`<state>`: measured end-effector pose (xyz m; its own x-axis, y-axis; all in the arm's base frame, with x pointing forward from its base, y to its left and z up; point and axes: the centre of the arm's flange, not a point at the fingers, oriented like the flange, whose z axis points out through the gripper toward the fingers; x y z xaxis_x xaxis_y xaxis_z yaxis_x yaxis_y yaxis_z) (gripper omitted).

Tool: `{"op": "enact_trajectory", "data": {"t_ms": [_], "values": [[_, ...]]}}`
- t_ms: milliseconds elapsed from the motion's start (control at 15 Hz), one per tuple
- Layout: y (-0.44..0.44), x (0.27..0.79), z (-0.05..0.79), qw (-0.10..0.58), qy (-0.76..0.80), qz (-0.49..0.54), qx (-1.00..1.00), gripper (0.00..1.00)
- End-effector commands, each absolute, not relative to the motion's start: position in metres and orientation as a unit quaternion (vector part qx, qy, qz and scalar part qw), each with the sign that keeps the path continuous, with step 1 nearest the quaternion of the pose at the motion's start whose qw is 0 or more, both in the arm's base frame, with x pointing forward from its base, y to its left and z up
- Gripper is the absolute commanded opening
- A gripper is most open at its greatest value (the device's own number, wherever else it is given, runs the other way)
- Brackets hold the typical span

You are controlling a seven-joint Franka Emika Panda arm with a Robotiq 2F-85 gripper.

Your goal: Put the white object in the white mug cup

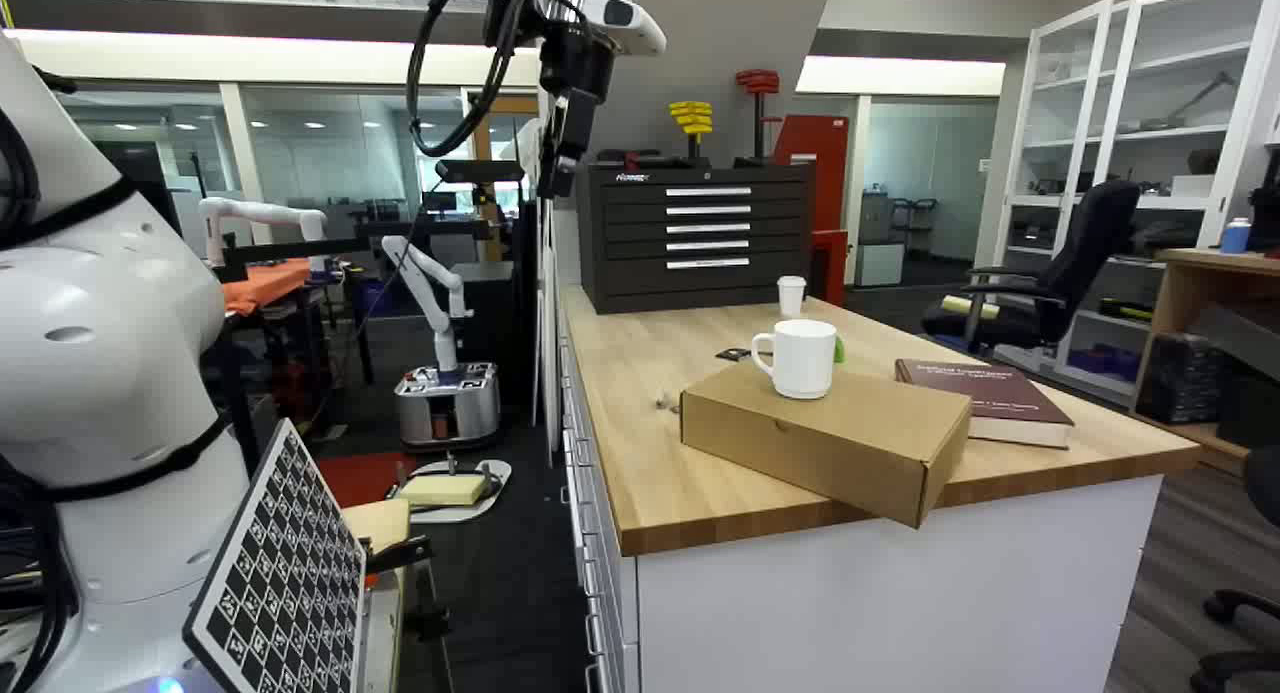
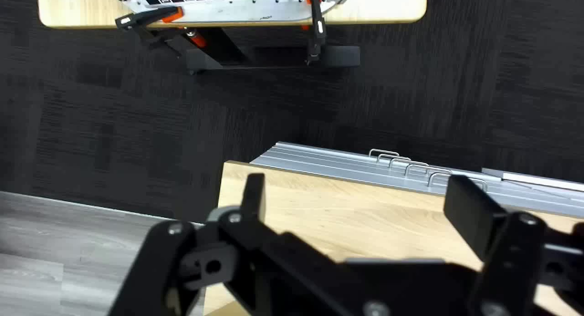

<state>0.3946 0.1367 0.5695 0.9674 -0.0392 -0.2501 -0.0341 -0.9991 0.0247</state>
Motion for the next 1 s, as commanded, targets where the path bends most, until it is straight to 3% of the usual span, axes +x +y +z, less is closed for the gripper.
{"op": "enact_trajectory", "data": {"t_ms": [0, 933], "values": [[0.137, 0.395, 0.57, 0.01, -0.018, -0.126, 0.992, 1.0], [0.161, 0.416, 0.538, 0.004, 0.063, -0.146, 0.987, 1.0]]}}
